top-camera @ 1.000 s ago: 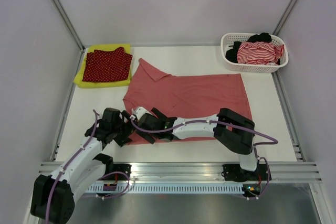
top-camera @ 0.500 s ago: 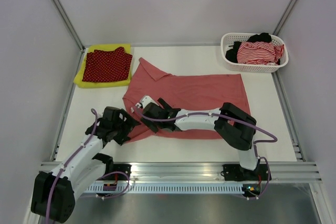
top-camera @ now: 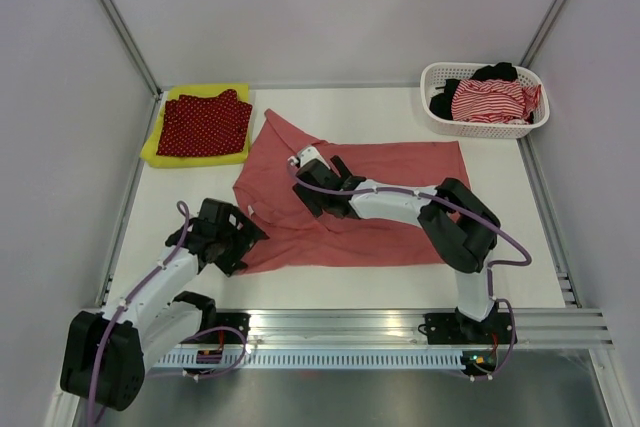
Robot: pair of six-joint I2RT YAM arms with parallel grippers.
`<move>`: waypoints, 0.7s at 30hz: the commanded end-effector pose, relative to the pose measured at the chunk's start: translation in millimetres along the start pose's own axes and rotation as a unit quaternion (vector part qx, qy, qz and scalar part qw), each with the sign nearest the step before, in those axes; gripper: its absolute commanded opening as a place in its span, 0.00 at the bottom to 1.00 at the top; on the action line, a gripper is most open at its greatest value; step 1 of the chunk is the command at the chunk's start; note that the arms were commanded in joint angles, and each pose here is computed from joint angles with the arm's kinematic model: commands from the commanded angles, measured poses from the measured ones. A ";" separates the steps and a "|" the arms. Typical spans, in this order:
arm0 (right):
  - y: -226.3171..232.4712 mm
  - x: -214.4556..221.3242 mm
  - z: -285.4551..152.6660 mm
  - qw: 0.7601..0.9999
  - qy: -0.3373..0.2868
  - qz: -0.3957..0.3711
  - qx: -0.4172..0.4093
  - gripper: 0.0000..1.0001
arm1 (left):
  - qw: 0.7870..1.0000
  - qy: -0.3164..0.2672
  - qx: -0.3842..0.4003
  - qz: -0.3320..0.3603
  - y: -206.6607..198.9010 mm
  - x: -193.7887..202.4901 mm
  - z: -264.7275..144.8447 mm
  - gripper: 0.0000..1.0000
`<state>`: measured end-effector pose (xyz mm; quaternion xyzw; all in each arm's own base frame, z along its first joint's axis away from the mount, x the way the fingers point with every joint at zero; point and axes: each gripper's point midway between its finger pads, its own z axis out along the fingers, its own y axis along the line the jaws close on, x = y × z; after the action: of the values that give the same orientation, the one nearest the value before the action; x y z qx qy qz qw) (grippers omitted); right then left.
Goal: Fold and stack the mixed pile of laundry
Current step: Fold the T-shirt at the center of the board.
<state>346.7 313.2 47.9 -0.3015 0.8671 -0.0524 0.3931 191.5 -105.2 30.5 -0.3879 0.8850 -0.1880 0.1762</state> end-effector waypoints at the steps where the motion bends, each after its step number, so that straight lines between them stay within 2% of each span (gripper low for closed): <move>1: -17.7 -34.4 -16.9 0.998 -0.038 0.047 0.028 0.98 | 0.996 0.019 -0.077 0.037 35.9 8.8 -6.6 1.00; 2: -18.0 -32.1 -18.8 0.998 -0.033 0.046 0.022 0.98 | 0.996 0.015 -0.082 0.041 35.8 6.4 -9.0 1.00; 5: 25.4 -37.3 -39.2 0.992 -0.067 -0.002 -0.110 0.98 | 0.994 0.017 -0.090 0.052 41.0 7.4 -13.1 1.00; 7: 68.6 -34.1 -65.7 0.972 -0.091 -0.034 -0.212 0.98 | 0.995 0.016 -0.088 0.054 40.7 7.4 -12.8 1.00; 10: 101.3 -34.4 -78.3 0.954 -0.085 -0.004 -0.289 0.98 | 0.994 0.017 -0.086 0.059 40.3 7.7 -13.7 1.00; 14: 121.3 -28.1 -70.6 0.945 -0.058 0.018 -0.320 0.98 | 0.995 0.015 -0.083 0.060 41.6 8.0 -14.2 1.00; 21: 121.7 -25.8 -46.0 0.958 -0.039 0.036 -0.283 0.89 | 0.994 0.022 -0.091 0.061 45.8 10.8 -13.7 1.00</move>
<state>254.7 402.1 36.6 -0.3932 0.8456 0.2011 0.2998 164.3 -90.9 25.5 -0.3614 0.9105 -0.1364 0.1474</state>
